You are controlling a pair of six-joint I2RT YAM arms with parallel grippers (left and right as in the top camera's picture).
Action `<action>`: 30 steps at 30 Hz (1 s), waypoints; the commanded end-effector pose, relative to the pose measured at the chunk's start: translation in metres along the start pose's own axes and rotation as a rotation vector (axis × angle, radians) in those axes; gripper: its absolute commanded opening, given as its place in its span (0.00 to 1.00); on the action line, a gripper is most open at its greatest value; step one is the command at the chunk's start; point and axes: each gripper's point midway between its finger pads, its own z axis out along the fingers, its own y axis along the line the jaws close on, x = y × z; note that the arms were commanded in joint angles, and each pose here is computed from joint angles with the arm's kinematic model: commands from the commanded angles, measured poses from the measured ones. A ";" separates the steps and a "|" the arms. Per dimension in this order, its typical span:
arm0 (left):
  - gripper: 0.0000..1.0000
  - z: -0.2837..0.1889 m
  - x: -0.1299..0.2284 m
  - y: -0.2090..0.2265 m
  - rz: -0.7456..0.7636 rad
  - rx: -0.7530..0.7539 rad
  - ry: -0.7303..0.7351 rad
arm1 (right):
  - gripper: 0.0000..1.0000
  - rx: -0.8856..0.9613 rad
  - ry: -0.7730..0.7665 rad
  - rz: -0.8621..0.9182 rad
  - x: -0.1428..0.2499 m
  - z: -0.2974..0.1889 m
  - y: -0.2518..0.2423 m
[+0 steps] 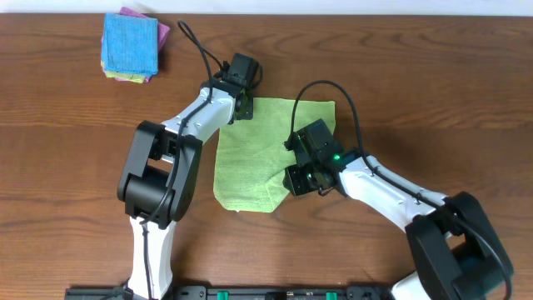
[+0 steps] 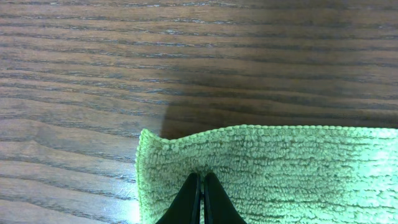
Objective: Fold the cloth
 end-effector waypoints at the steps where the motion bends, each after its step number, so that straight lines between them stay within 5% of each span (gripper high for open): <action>1: 0.06 0.026 0.041 0.016 0.004 -0.045 0.129 | 0.31 0.005 -0.011 -0.026 -0.005 0.002 0.003; 14: 0.06 0.026 0.041 0.016 0.004 -0.045 0.128 | 0.27 0.004 0.021 -0.004 0.000 0.015 -0.001; 18: 0.06 0.026 0.041 0.016 0.004 -0.045 0.128 | 0.12 -0.002 0.036 -0.001 0.004 0.015 0.000; 23: 0.06 0.026 0.041 0.016 0.004 -0.045 0.128 | 0.07 0.013 0.037 -0.002 0.004 0.015 -0.002; 25: 0.06 0.026 0.041 0.016 0.004 -0.045 0.129 | 0.35 0.013 0.049 -0.007 0.008 0.016 0.000; 30: 0.05 0.026 0.041 0.016 0.004 -0.045 0.129 | 0.41 0.036 0.059 -0.043 0.013 0.019 0.006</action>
